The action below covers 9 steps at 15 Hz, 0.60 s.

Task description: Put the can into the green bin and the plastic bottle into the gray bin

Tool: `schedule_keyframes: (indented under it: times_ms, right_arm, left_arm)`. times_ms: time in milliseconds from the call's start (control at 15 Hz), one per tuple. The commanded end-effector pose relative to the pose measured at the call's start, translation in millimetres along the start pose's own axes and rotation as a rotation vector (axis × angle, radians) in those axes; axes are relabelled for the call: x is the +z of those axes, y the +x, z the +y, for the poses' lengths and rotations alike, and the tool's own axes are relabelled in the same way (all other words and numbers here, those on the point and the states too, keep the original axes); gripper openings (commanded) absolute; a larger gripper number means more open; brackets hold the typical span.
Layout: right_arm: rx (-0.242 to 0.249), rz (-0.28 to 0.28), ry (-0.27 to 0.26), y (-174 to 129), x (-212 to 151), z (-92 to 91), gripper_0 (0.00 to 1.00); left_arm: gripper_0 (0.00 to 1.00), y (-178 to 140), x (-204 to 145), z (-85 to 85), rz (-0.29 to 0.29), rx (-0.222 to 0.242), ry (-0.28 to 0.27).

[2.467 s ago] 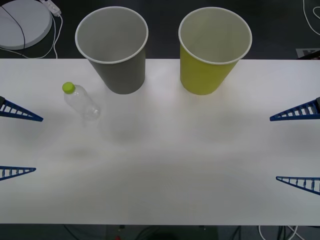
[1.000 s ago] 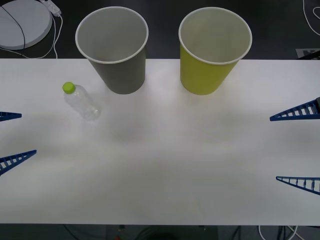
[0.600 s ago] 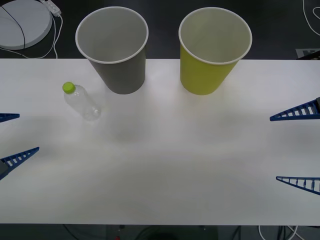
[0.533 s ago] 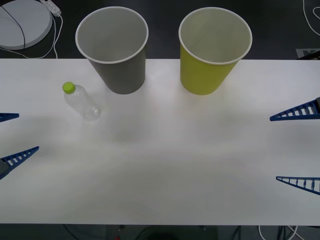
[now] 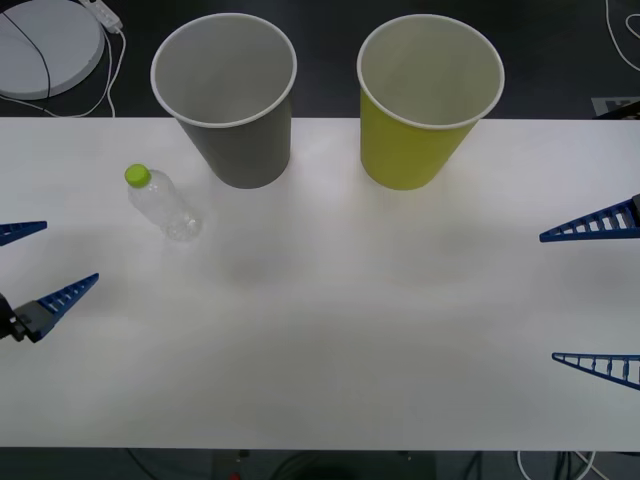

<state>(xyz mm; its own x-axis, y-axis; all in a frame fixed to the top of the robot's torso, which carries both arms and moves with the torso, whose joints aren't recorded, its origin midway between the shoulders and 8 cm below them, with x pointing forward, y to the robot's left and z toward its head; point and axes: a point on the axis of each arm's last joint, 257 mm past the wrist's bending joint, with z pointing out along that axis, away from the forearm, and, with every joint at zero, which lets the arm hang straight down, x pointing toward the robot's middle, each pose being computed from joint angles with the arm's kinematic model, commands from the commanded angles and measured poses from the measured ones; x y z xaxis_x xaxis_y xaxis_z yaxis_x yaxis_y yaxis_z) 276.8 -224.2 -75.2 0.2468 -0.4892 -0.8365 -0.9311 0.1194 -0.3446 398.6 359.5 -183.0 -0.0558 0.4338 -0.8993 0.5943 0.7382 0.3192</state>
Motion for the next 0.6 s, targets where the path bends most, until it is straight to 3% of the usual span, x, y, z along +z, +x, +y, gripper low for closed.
schedule_keyframes:
  times_ms: [67,600]
  right_arm:
    - [0.000,0.000,0.000,0,0,0.0,1.00]
    - [0.000,0.000,0.000,0,0,0.0,1.00]
  left_arm:
    - [1.00,3,13,0.0,-0.009,-0.008,-0.037]
    - [1.00,-2,57,-1.3,-0.044,-0.020,-0.129]
